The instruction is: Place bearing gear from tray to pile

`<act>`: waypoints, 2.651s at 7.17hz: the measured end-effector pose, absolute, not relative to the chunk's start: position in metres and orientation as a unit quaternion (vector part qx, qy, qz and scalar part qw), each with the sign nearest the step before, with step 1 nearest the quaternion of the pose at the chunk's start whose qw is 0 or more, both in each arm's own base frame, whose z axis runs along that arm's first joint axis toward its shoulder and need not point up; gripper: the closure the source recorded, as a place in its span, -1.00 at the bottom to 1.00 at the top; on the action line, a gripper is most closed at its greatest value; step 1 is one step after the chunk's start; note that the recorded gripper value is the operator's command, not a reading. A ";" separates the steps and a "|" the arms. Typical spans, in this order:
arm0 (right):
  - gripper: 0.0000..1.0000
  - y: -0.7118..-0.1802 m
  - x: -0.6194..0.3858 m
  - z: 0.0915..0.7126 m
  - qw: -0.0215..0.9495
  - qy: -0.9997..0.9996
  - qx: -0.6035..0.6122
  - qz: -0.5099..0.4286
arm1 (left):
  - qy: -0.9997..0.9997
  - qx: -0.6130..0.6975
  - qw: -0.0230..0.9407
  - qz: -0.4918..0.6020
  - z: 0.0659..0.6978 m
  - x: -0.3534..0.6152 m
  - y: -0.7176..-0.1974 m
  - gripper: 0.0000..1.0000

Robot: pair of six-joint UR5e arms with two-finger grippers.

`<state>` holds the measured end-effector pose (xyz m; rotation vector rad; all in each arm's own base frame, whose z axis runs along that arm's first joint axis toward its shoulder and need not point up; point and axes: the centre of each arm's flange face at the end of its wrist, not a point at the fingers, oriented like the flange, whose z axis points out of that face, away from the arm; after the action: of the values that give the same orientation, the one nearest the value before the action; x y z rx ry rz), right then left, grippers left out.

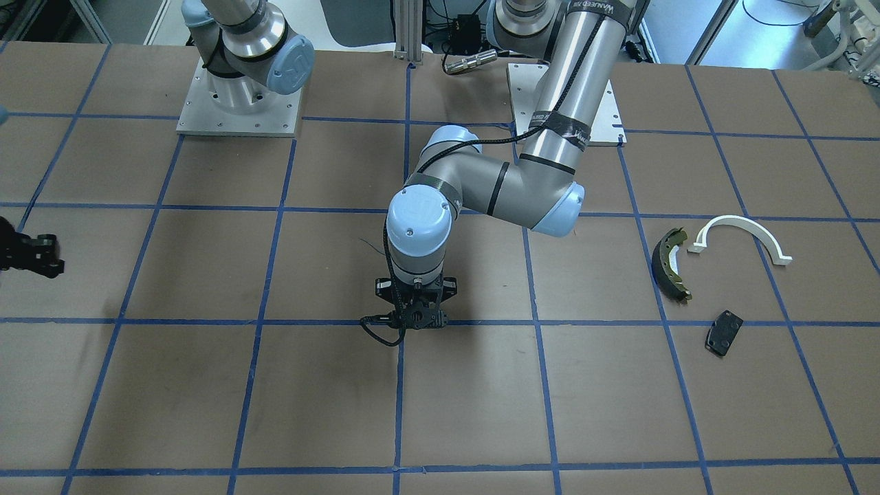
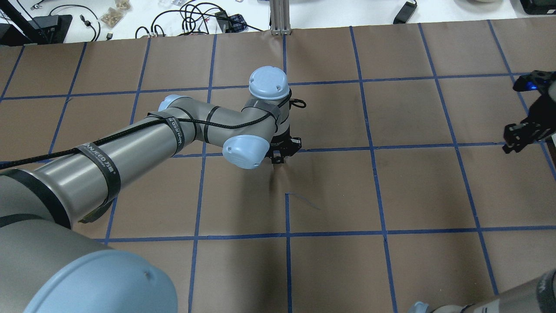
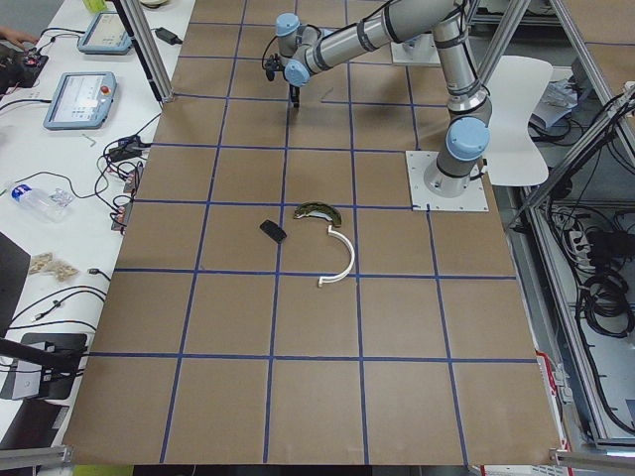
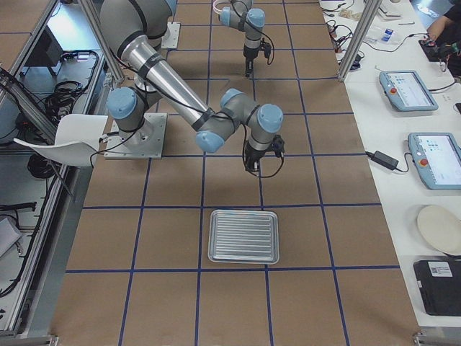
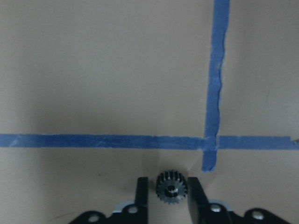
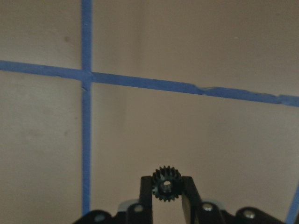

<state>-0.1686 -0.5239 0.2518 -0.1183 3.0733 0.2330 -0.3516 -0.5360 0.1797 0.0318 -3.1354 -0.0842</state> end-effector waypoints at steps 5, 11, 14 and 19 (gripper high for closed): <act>1.00 -0.514 0.103 0.248 0.111 0.984 0.123 0.064 | -1.000 0.002 -0.008 -0.018 0.215 -0.199 -0.560 0.98; -1.00 -0.525 0.258 0.224 0.197 0.969 0.150 0.028 | -0.999 -0.036 -0.025 -0.003 0.225 0.123 -0.555 0.90; -1.00 -0.548 0.242 0.249 0.146 0.982 0.117 -0.002 | -0.998 -0.051 -0.040 0.013 0.210 0.189 -0.548 -0.04; -1.00 -0.578 0.169 0.446 -0.025 0.999 0.019 0.017 | -0.997 -0.067 -0.038 0.018 0.208 0.193 -0.554 -1.00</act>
<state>0.1686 -0.5782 0.4462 0.0598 3.1905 0.0530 0.1927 -0.5545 0.2082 -0.2146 -3.2102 0.0581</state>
